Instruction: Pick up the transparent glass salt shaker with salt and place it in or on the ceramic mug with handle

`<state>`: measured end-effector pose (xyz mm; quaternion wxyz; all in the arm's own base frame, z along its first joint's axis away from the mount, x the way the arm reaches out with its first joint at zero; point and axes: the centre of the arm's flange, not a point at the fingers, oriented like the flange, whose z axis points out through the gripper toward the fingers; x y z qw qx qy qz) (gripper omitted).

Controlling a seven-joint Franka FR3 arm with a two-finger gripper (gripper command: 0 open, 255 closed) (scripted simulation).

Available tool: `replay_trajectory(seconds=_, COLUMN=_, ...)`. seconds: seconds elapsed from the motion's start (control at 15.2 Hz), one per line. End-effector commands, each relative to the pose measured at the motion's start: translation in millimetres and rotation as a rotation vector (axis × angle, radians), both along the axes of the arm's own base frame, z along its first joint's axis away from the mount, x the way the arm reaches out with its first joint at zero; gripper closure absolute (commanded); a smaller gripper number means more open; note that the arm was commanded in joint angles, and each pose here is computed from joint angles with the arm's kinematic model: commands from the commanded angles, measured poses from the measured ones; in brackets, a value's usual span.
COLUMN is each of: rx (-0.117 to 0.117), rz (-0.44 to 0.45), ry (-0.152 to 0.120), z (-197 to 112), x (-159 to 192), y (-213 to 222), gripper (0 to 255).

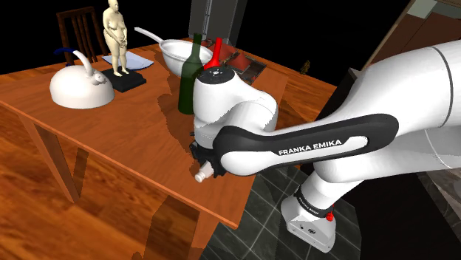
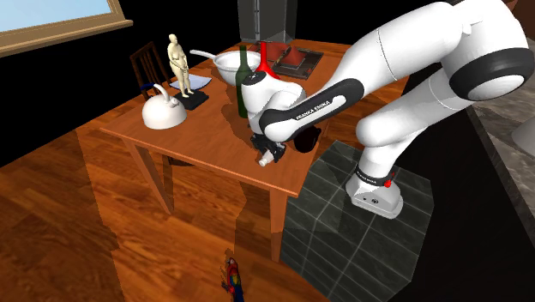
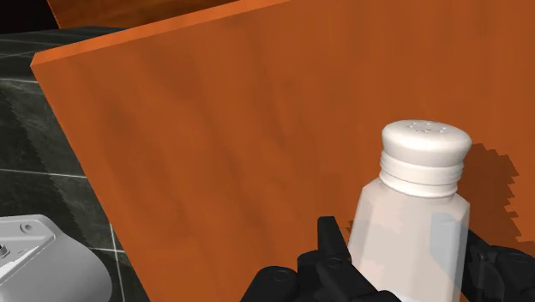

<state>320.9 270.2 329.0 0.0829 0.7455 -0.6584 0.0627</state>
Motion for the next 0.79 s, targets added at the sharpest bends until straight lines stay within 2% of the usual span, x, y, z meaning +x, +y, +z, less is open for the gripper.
replay_trajectory(seconds=0.0, rx=0.000, rz=0.000, ry=0.001, z=10, x=-1, y=-1, gripper=255)
replay_trajectory(seconds=0.73, rx=0.000, rz=0.000, ry=0.001, z=68, x=-1, y=-1, gripper=255)
